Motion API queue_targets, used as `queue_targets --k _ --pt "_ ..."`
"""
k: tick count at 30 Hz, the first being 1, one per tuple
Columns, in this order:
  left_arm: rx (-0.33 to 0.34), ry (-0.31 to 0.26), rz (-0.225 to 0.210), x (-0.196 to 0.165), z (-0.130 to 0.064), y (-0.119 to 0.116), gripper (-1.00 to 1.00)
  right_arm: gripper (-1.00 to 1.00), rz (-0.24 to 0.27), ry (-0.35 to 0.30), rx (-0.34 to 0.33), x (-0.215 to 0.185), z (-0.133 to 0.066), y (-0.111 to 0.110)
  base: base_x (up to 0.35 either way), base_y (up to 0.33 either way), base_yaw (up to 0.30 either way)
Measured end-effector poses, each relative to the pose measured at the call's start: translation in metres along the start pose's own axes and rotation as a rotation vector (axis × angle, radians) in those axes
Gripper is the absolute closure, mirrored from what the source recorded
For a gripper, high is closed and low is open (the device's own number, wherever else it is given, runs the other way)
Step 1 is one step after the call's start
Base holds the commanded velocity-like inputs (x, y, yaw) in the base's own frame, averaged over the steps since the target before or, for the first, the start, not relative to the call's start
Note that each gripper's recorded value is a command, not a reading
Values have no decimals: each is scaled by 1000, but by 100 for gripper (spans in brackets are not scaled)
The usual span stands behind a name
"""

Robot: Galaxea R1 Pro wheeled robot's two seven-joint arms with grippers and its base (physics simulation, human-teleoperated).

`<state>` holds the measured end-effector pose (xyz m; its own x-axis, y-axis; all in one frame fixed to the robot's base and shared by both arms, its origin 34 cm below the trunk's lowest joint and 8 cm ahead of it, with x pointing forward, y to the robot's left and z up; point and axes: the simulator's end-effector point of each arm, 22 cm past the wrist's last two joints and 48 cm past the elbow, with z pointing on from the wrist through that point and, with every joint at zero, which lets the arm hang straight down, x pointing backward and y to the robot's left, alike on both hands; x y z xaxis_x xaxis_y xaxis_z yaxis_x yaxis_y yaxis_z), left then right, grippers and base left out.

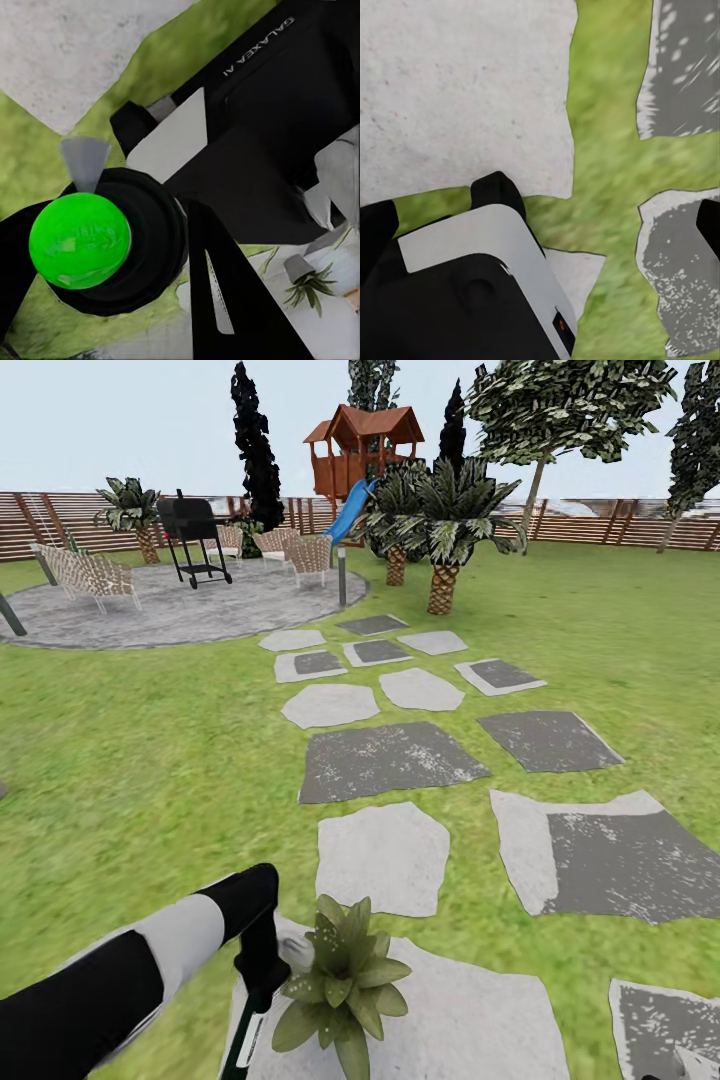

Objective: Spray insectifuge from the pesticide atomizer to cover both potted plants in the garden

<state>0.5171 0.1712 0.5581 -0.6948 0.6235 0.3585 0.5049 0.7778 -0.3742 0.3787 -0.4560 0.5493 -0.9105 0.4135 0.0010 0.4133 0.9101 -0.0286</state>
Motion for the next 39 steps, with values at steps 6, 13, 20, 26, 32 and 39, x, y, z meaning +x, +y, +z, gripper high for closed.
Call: queue_targets --k 6,13,20,26,32,39 --pt "-5 -25 0 -9 -13 2 100 -100 0 0 0 0 0 0 0 0 0" --pt "15 -38 -2 -13 -13 -5 100 -100 0 1 0 0 0 0 0 0 0" --pt "42 5 -10 5 20 -14 100 -100 0 0 0 0 0 0 0 0 0" --pt "-21 -70 -86 -6 28 4 100 -100 0 0 0 0 0 0 0 0 0" --pt "-27 -109 -119 -14 24 7 100 -100 0 0 0 0 0 0 0 0 0" --pt "-35 -174 -61 -46 3 -10 100 -100 0 0 0 0 0 0 0 0 0"
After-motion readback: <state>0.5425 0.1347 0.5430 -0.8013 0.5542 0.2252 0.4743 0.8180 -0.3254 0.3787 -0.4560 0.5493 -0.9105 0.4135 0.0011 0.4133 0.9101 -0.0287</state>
